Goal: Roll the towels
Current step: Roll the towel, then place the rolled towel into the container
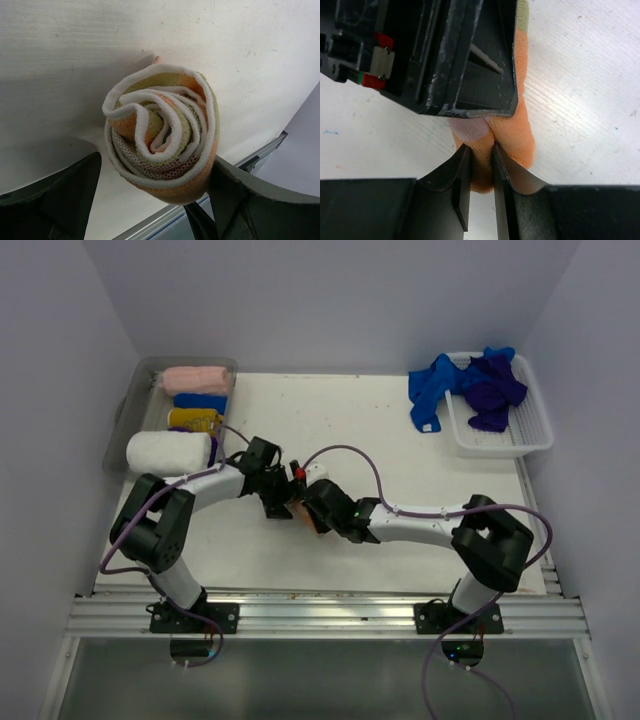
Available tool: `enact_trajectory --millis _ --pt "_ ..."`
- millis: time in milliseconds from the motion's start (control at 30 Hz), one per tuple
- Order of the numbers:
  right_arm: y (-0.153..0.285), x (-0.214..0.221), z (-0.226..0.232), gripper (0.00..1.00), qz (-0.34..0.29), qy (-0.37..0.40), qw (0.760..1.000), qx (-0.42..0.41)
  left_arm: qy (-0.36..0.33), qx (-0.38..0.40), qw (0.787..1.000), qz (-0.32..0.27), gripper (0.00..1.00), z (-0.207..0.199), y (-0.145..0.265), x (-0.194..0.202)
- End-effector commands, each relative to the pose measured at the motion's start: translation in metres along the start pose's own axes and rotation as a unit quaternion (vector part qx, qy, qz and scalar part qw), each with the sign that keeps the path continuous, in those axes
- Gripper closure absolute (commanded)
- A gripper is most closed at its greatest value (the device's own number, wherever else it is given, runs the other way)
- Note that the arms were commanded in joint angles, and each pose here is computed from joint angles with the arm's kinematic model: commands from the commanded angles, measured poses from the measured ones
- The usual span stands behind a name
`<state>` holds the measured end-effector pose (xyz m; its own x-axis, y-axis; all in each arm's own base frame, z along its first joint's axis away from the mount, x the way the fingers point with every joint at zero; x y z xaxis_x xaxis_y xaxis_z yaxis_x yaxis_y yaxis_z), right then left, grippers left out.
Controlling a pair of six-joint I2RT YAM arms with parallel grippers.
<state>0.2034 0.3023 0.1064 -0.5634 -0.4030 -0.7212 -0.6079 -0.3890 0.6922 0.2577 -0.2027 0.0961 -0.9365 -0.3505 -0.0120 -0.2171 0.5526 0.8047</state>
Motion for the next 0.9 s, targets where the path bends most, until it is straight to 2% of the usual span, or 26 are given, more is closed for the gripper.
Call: enact_trajectory --millis 0,267,500,767,833,867 --pt "0.003 -0.008 0.006 0.76 -0.013 -0.06 0.996 -0.062 -0.002 0.022 1.0 0.005 0.16 -0.004 0.007 0.005" --pt "-0.002 -0.006 0.003 0.76 -0.009 -0.106 0.989 -0.099 0.015 0.034 0.999 -0.003 0.12 -0.005 0.004 0.003" --pt "-0.009 0.003 -0.009 0.76 0.004 -0.166 0.979 -0.119 0.033 0.059 0.997 -0.028 0.21 -0.004 0.004 0.005" --pt "-0.015 0.012 -0.01 0.76 0.021 -0.212 0.965 -0.154 0.035 0.066 0.996 -0.049 0.2 -0.003 0.005 0.004" --pt "-0.017 0.014 -0.01 0.77 0.024 -0.216 0.964 -0.154 0.031 0.067 0.995 -0.066 0.23 -0.004 0.008 0.001" --pt "-0.017 0.014 -0.009 0.77 0.025 -0.216 0.963 -0.156 0.03 0.068 0.995 -0.071 0.3 -0.005 0.009 0.0"
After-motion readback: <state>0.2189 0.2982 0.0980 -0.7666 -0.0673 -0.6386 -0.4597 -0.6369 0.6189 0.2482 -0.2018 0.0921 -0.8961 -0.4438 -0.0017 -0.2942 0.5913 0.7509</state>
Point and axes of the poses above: each gripper's point midway between its finger pads, its own y axis back along the fingers, its own z axis along the line the jaws close on, x = y × z, the point moved 7 cm from there along y, back along the fingers, and after that the axes turned 3 degrees about y, right-handed, at the moved point
